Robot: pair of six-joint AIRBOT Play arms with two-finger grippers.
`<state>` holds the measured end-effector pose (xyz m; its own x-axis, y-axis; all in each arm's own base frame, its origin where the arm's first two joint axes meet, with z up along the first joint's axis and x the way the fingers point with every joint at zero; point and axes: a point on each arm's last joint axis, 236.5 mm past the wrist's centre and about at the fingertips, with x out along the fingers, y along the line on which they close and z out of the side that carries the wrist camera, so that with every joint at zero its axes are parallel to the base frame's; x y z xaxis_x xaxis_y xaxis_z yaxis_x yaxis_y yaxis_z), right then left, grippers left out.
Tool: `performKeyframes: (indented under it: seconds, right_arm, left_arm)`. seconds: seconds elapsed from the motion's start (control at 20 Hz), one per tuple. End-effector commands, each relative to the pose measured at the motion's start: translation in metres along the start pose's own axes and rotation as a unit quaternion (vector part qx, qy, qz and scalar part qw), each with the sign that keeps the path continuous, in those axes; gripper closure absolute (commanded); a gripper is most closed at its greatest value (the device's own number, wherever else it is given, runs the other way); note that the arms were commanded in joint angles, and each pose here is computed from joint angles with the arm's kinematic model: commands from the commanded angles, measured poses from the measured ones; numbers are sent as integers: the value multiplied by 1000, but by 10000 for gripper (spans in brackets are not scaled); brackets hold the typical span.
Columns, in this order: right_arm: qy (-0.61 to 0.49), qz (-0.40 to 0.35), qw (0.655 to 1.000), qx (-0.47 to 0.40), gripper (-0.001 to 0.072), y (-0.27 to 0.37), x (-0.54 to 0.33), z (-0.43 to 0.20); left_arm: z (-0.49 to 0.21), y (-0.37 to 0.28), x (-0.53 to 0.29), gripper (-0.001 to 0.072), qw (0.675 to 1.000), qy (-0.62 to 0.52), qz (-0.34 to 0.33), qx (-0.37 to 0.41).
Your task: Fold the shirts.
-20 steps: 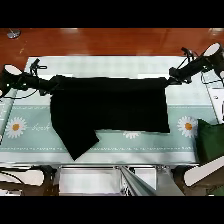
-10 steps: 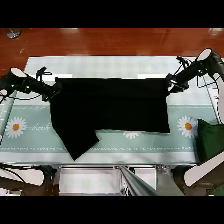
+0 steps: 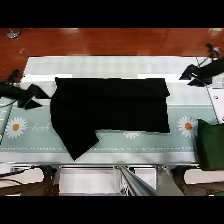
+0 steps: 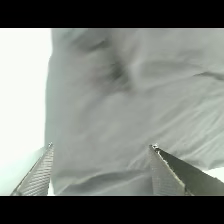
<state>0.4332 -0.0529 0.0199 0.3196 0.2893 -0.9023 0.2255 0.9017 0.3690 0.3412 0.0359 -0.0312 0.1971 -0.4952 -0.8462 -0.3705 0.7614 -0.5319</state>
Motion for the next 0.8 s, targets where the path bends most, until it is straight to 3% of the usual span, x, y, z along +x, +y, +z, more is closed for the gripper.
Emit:
performKeyframes:
  seconds: [0.0,0.1,0.2,0.4,0.75]
  right_arm:
    - [-99,33,993,52,90,2,-17,-32]
    - [-123,80,987,72,90,21,-7,-79]
    - [-128,102,981,108,90,24,4,-120]
    - [-76,112,985,110,90,28,19,-172]
    - [-74,115,984,112,90,29,19,-173]
  left_arm:
    - [-36,50,-2,8,992,-70,-2,-105]
    - [-59,49,12,7,980,-101,-74,-158]
    - [-82,33,26,8,976,-95,-127,-150]
    - [-120,38,57,8,980,-42,-100,-168]
    - [-160,13,84,8,989,32,-95,-108]
